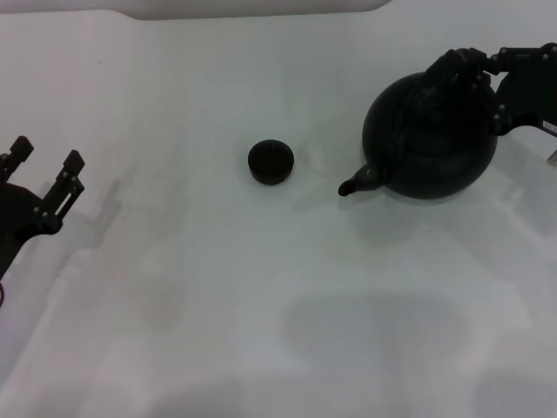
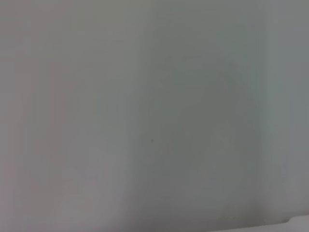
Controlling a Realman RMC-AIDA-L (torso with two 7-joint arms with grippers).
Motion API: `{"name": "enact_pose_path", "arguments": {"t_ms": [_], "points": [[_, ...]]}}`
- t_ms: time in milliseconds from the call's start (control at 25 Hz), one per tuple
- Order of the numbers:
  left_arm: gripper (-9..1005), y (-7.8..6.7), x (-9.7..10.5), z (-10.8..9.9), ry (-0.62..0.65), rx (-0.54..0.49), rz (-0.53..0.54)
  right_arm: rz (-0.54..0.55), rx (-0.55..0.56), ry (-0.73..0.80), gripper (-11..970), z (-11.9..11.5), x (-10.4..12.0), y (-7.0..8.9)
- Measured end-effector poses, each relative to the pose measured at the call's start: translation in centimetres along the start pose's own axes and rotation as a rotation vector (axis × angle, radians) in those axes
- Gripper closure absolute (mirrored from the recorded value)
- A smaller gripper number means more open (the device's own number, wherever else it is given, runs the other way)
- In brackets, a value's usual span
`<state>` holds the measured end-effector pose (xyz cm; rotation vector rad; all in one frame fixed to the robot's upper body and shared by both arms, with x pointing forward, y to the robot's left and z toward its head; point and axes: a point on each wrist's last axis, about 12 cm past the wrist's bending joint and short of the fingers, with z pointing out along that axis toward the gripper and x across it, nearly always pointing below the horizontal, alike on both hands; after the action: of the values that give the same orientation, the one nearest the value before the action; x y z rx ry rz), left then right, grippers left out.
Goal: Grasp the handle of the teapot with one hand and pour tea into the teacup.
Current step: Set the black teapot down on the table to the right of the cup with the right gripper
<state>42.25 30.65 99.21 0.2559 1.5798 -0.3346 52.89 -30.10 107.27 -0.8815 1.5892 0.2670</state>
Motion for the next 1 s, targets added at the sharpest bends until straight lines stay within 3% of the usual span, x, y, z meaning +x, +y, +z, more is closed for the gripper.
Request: {"name": "enact_pose_path", "arguments": {"t_ms": [600, 680, 1000], "points": [[290, -0.01, -0.09, 0.10, -0.006, 0.002, 0.000, -0.014, 0.014, 0.013, 829, 0.13, 0.41, -0.41], [290, -0.02, -0.12, 0.13, -0.007, 0.003, 0.000, -0.010, 0.015, 0.015, 763, 0.23, 0.50, -0.51], [290, -0.05, -0.15, 0.22, -0.010, 0.002, -0.003, -0.005, 0.009, 0.027, 744, 0.57, 0.99, -0.63]]}}
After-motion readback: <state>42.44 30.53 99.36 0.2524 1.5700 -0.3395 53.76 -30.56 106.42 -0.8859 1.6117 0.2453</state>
